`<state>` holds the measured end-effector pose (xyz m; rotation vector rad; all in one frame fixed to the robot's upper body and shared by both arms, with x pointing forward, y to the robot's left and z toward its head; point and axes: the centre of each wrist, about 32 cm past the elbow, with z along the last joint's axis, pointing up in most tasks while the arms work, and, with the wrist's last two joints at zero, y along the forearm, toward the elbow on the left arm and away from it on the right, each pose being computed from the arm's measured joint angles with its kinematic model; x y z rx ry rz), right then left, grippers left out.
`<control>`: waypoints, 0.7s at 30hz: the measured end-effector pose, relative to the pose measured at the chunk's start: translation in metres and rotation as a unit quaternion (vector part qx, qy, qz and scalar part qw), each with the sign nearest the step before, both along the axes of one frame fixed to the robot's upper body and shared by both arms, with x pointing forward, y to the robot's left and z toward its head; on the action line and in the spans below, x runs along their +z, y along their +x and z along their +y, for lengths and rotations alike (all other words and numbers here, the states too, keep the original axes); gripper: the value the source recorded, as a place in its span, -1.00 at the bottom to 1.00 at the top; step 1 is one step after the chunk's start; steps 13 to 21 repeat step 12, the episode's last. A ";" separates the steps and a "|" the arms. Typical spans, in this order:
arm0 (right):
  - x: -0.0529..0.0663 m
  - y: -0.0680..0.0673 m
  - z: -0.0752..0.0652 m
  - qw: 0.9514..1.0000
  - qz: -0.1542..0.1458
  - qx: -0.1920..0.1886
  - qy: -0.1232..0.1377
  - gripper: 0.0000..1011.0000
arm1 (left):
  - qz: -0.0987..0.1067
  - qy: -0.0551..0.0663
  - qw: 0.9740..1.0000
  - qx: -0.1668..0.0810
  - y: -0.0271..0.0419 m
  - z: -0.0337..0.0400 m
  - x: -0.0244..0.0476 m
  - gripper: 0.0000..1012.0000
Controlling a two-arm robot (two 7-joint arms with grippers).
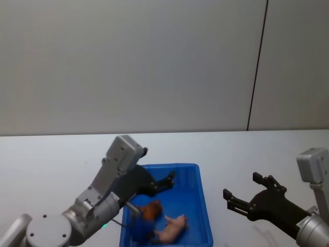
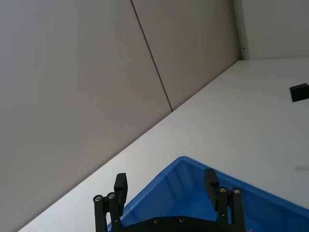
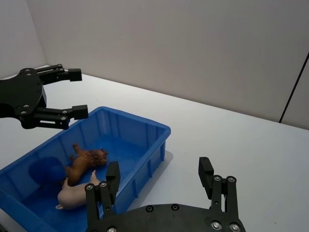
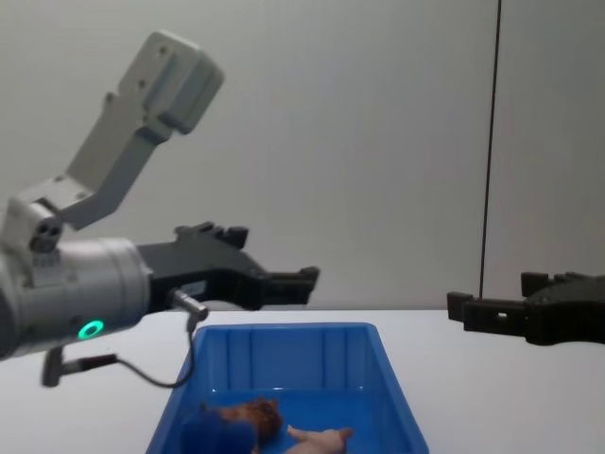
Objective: Pick up the two dolls from the table and place them into the box.
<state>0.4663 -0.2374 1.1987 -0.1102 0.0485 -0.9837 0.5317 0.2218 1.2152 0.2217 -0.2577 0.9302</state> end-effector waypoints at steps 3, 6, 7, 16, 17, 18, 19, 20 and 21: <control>0.000 0.000 0.000 1.000 0.000 0.000 0.000 0.98 | -0.008 -0.003 1.000 -0.011 0.0019 -0.0034 0.0021 0.98; 0.000 0.000 0.000 1.000 0.000 0.000 0.000 0.98 | -0.013 -0.005 1.000 -0.017 0.0027 -0.0048 0.0036 0.98; 0.000 0.000 0.000 1.000 0.000 0.000 0.000 0.98 | -0.016 -0.006 1.000 -0.021 0.0031 -0.0056 0.0044 0.98; 0.000 0.000 0.000 1.000 0.000 0.000 0.000 0.98 | -0.024 -0.009 0.999 -0.029 0.0038 -0.0074 0.0065 0.98; 0.000 0.000 0.000 1.000 0.000 0.000 0.000 0.98 | -0.024 -0.009 0.999 -0.029 0.0038 -0.0074 0.0065 0.98; 0.000 0.000 0.000 1.000 0.000 0.000 0.000 0.98 | -0.024 -0.009 0.999 -0.029 0.0038 -0.0074 0.0065 0.98; 0.000 0.000 0.000 1.000 0.000 0.000 0.000 0.98 | -0.024 -0.009 0.999 -0.029 0.0038 -0.0074 0.0065 0.98; 0.000 0.000 0.000 1.000 0.000 0.000 0.000 0.98 | -0.024 -0.009 0.999 -0.029 0.0038 -0.0074 0.0065 0.98; 0.000 0.000 0.000 1.000 0.000 0.000 0.000 0.98 | -0.024 -0.009 0.999 -0.029 0.0038 -0.0074 0.0065 0.98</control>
